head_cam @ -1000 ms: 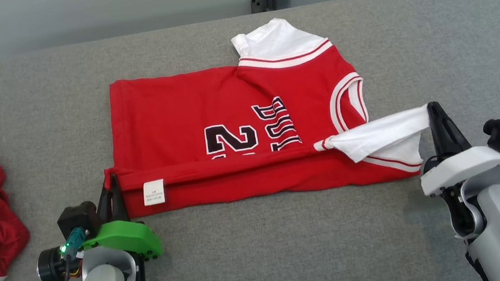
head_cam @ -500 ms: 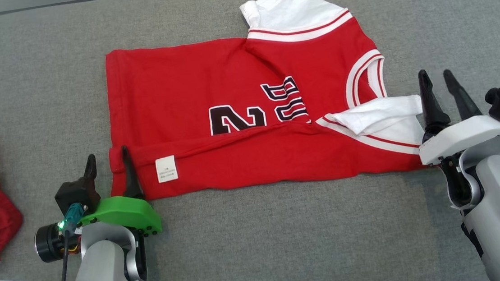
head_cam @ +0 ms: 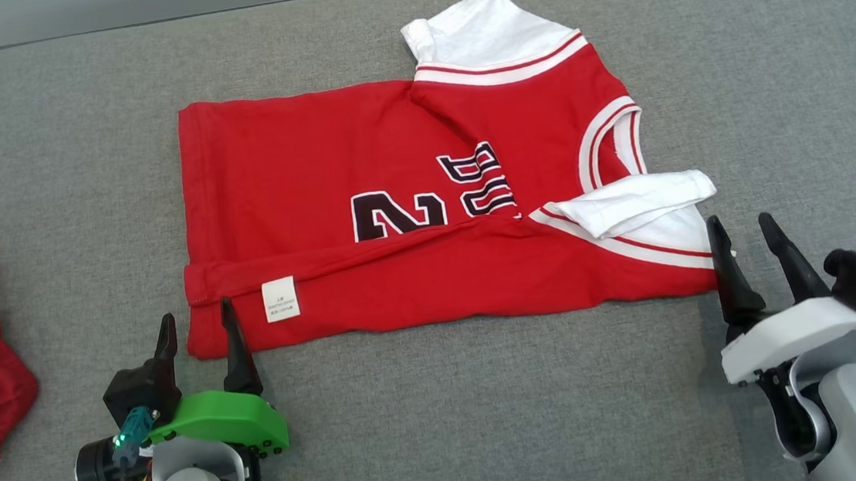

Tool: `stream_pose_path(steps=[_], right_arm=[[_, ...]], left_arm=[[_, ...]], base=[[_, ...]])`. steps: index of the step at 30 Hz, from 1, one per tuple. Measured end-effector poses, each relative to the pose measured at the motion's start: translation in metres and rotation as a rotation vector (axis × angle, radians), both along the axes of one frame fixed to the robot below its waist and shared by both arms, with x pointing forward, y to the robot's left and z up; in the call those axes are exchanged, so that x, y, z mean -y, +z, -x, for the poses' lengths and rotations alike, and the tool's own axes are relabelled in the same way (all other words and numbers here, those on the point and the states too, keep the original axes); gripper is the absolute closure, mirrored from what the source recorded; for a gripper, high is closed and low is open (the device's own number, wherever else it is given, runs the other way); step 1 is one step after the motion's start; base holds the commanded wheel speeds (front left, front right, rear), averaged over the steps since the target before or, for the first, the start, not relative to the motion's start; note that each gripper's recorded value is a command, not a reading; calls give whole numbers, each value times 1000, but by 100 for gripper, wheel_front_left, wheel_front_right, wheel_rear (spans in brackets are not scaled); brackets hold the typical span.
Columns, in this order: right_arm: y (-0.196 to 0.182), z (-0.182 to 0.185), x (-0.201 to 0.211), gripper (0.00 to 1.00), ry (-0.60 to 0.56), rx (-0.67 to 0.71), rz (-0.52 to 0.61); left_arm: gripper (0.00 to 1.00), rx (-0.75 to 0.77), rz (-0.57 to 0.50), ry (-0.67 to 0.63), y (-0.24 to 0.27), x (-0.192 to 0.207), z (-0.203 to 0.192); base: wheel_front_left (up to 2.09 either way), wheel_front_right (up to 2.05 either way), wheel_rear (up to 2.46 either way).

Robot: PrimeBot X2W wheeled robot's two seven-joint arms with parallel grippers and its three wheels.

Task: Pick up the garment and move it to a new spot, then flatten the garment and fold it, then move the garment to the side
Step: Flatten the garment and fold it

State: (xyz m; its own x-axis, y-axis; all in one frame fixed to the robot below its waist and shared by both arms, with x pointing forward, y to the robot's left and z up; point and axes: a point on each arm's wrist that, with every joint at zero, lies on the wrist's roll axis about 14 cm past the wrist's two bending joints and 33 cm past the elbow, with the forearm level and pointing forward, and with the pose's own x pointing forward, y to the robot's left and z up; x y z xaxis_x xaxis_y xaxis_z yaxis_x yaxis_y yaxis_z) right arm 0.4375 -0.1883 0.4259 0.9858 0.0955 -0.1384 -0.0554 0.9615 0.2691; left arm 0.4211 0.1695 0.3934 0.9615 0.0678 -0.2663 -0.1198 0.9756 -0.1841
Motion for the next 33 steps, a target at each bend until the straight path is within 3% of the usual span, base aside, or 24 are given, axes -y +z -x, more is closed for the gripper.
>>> stream_pose_path(steps=[15, 16, 18, 19, 28, 29, 31, 33], right_arm=[[-51, 27, -17, 0, 63, -176, -4], [-54, 26, -18, 42, 72, -184, -4], [-55, 24, -22, 94, 86, -187, -9], [-55, 24, -24, 100, 92, -187, -10], [-49, 19, -25, 100, 105, -170, -22], [-48, 19, -24, 100, 104, -169, -23], [-47, 18, -24, 100, 102, -164, -27], [-45, 17, -24, 100, 98, -158, -35]], left_arm=[[0, -41, -4, -4, -12, 0, 7], [0, -47, -4, -4, -14, 0, 8], [0, -60, 4, -9, -18, 1, 10], [0, -66, 5, -10, -20, 1, 11], [0, -110, 38, -6, -34, 4, 11], [45, -113, 39, -8, -35, 5, 11], [100, -115, 44, -21, -36, 7, 9], [100, -118, 53, -34, -36, 11, 9]], base=[[0, 0, 0], [0, 0, 0], [0, 0, 0], [0, 0, 0], [0, 0, 0], [0, 0, 0], [0, 0, 0], [0, 0, 0]])
